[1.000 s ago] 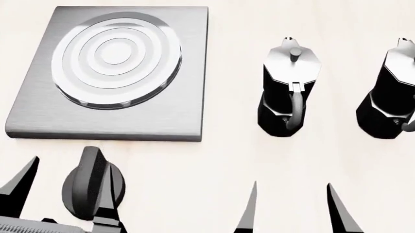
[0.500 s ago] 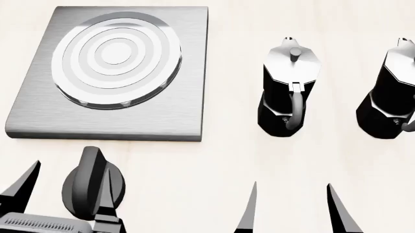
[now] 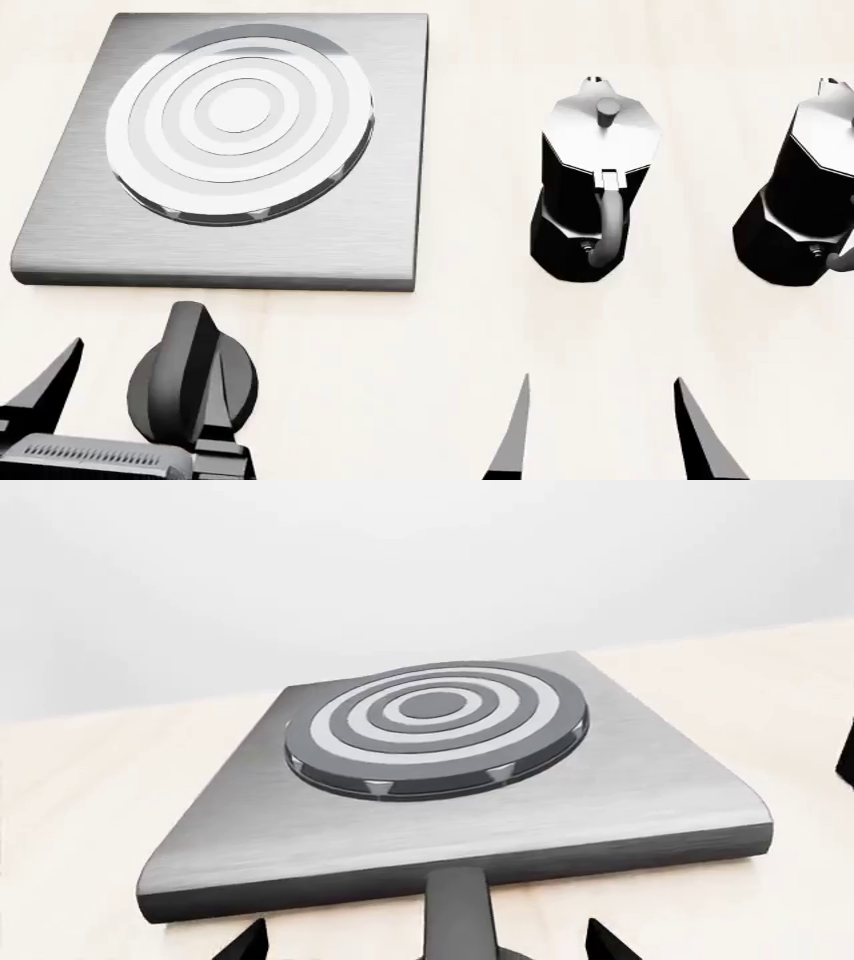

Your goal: Turn off the stove.

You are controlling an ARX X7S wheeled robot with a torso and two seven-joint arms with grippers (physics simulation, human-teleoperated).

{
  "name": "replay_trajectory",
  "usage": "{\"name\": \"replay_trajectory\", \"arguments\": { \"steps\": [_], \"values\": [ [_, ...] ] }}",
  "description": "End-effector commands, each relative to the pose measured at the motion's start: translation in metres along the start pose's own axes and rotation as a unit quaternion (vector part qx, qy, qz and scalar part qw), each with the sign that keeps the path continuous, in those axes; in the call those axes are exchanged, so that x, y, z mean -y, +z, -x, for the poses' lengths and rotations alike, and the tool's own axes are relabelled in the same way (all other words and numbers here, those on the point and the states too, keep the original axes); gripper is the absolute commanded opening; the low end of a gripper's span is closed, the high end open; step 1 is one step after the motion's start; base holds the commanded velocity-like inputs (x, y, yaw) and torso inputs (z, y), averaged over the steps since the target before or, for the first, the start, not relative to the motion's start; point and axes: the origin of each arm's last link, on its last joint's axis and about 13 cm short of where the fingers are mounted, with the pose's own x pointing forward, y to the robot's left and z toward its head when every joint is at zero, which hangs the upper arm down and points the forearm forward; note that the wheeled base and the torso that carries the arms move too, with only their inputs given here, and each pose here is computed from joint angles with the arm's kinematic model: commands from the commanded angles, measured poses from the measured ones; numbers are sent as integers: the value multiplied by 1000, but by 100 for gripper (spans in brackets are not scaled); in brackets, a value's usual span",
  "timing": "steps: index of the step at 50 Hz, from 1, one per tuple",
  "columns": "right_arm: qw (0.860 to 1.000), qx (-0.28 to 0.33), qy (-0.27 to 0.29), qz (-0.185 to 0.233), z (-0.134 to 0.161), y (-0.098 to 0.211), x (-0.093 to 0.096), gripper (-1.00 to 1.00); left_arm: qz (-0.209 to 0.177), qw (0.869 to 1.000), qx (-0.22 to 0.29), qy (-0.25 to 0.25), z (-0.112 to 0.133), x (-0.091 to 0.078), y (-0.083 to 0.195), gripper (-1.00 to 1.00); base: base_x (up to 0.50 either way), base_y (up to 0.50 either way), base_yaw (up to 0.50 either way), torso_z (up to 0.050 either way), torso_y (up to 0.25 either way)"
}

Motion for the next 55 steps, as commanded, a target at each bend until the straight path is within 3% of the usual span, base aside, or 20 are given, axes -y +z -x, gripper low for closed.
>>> {"name": "replay_trajectory", "arguments": {
  "steps": [1, 55],
  "values": [
    [1000, 7, 3, -4, -1, 1, 2, 100, 11, 1000, -3, 7, -6, -3, -5, 100, 0, 0, 0, 0, 0],
    [1000, 7, 3, -4, -1, 1, 2, 100, 5, 999, -36, 26, -14, -6, -28, 100, 0, 0, 0, 0, 0]
  ]
}}
